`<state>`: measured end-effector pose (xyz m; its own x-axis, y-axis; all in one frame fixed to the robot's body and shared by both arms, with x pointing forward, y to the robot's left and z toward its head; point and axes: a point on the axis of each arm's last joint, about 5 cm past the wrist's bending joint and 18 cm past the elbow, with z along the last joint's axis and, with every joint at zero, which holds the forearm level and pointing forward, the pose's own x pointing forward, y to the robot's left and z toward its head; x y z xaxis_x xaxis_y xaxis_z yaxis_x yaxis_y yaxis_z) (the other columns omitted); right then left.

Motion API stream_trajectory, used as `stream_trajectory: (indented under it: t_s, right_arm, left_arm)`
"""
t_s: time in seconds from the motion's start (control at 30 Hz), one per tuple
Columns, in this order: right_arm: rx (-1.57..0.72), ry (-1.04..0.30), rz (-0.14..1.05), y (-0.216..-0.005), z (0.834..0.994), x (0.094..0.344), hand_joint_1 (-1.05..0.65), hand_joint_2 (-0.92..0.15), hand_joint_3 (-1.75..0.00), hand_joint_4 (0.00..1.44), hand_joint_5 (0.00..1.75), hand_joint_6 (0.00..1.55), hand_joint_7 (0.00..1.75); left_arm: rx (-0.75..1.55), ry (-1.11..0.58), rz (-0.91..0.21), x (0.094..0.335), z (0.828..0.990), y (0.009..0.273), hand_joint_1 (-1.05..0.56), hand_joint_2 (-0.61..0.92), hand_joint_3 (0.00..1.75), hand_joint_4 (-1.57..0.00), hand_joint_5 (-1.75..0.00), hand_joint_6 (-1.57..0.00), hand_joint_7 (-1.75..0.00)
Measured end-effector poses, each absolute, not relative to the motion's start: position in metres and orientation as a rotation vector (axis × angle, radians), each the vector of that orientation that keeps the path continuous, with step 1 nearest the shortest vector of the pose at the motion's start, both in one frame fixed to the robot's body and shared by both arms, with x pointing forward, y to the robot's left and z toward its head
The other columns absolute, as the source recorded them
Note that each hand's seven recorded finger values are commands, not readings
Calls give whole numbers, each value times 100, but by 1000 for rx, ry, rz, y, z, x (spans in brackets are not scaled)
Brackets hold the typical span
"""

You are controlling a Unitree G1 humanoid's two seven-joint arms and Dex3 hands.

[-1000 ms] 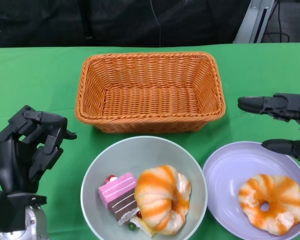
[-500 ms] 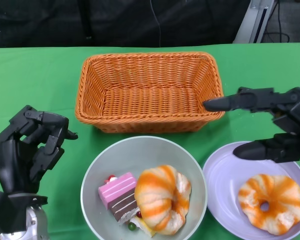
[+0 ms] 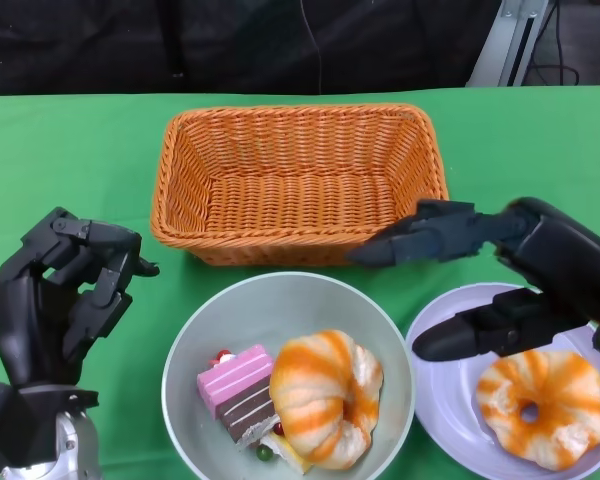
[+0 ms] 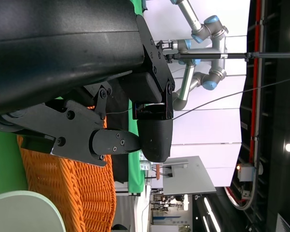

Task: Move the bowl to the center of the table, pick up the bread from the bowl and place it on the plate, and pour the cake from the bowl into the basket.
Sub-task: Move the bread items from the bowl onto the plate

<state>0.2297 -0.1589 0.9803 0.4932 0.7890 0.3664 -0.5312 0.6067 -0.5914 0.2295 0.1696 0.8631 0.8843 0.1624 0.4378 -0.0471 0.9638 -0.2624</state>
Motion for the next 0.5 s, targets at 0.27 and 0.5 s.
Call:
stream_trajectory:
  t_s: [0.27,0.5]
  right_arm:
    - [-536,-702,859,-152,981,226,-68,-90,-1,59,60,69,0]
    - [-684,-722,839,-144,982,220,-69,-89,0,65,46,68,0]
  left_arm:
    - [-238,-477,125,229,866,167,-15,92,35,-80,-145,-88,-109]
    - [-235,-473,117,228,866,165,-16,92,35,-79,-144,-85,-111]
